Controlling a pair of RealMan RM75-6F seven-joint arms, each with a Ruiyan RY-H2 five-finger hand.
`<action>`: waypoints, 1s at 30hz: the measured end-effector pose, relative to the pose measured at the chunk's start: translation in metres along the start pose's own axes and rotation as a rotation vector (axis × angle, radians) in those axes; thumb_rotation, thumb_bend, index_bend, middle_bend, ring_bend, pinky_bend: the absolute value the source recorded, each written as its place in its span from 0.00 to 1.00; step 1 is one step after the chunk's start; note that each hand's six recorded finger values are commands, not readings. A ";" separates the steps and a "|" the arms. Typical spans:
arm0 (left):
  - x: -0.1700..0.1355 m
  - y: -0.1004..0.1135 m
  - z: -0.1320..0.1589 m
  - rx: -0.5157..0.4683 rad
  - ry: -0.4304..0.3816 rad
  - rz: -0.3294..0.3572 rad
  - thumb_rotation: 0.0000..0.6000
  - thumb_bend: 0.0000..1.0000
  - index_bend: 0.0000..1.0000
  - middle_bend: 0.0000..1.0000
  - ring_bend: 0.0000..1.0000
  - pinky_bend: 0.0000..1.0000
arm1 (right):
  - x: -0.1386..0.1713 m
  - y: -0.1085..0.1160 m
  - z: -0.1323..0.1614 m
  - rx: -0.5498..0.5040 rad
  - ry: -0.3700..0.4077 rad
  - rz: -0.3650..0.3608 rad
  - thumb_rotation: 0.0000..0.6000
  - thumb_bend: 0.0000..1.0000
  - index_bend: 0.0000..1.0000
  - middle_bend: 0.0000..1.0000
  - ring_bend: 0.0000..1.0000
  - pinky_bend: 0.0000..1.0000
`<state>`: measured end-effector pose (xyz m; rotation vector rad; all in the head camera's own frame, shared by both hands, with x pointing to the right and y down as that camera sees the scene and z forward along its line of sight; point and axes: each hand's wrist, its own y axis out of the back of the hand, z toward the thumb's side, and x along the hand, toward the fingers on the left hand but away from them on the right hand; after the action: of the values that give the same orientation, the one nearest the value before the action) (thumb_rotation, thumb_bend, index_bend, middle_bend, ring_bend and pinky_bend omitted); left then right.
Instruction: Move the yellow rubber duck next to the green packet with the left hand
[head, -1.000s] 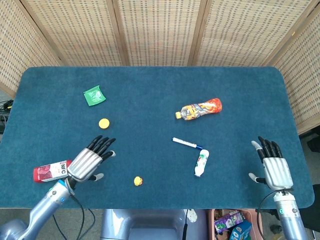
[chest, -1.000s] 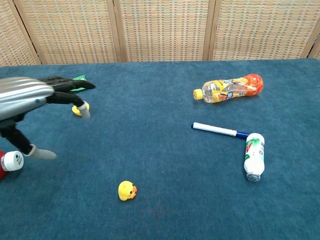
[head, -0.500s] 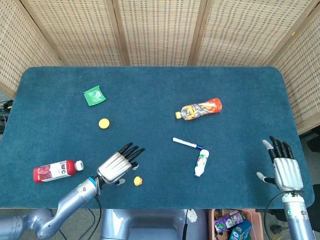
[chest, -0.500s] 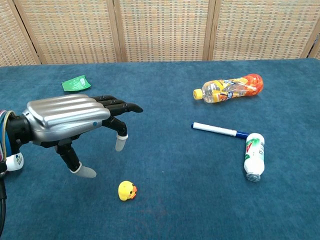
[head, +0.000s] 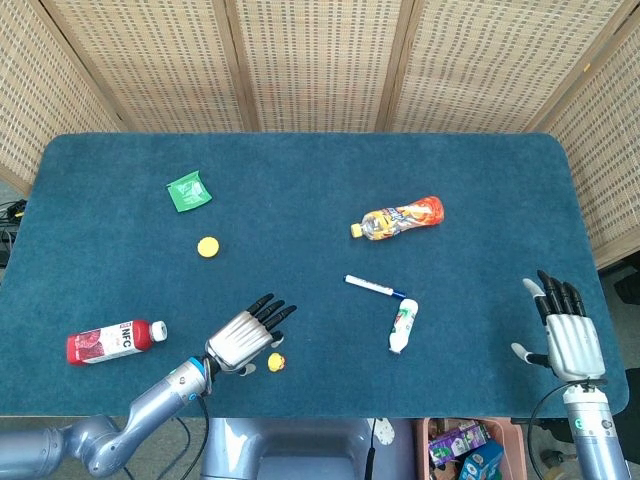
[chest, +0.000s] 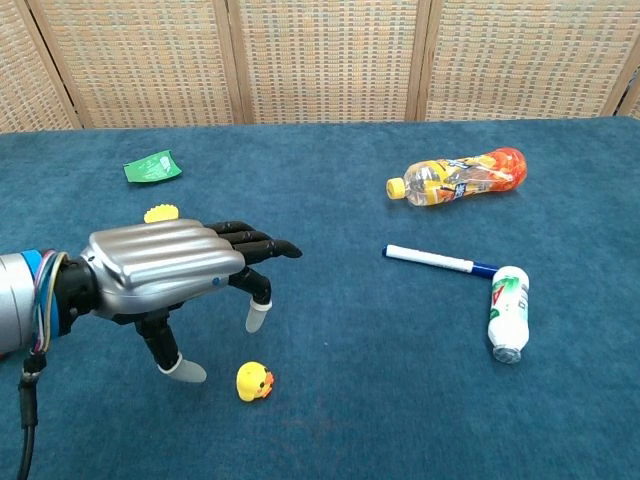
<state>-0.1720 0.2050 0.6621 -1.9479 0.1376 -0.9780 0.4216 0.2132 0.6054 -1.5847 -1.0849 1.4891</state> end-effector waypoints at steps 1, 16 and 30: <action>0.001 -0.001 0.001 0.003 -0.001 -0.002 1.00 0.16 0.44 0.00 0.00 0.00 | 0.000 0.000 0.000 0.000 0.000 -0.001 1.00 0.00 0.00 0.00 0.00 0.00; 0.024 -0.017 0.010 0.025 -0.004 -0.057 1.00 0.17 0.44 0.00 0.00 0.00 | 0.000 0.005 -0.008 -0.031 -0.015 -0.010 1.00 0.00 0.00 0.00 0.00 0.00; 0.034 -0.021 0.016 0.021 -0.003 -0.067 1.00 0.21 0.53 0.00 0.00 0.00 | 0.000 0.007 -0.010 -0.042 -0.017 -0.020 1.00 0.00 0.00 0.00 0.00 0.00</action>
<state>-0.1436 0.2120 0.6936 -1.9453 0.0600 -1.0158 0.4326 0.2105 0.6001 -1.5883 -1.1452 1.4783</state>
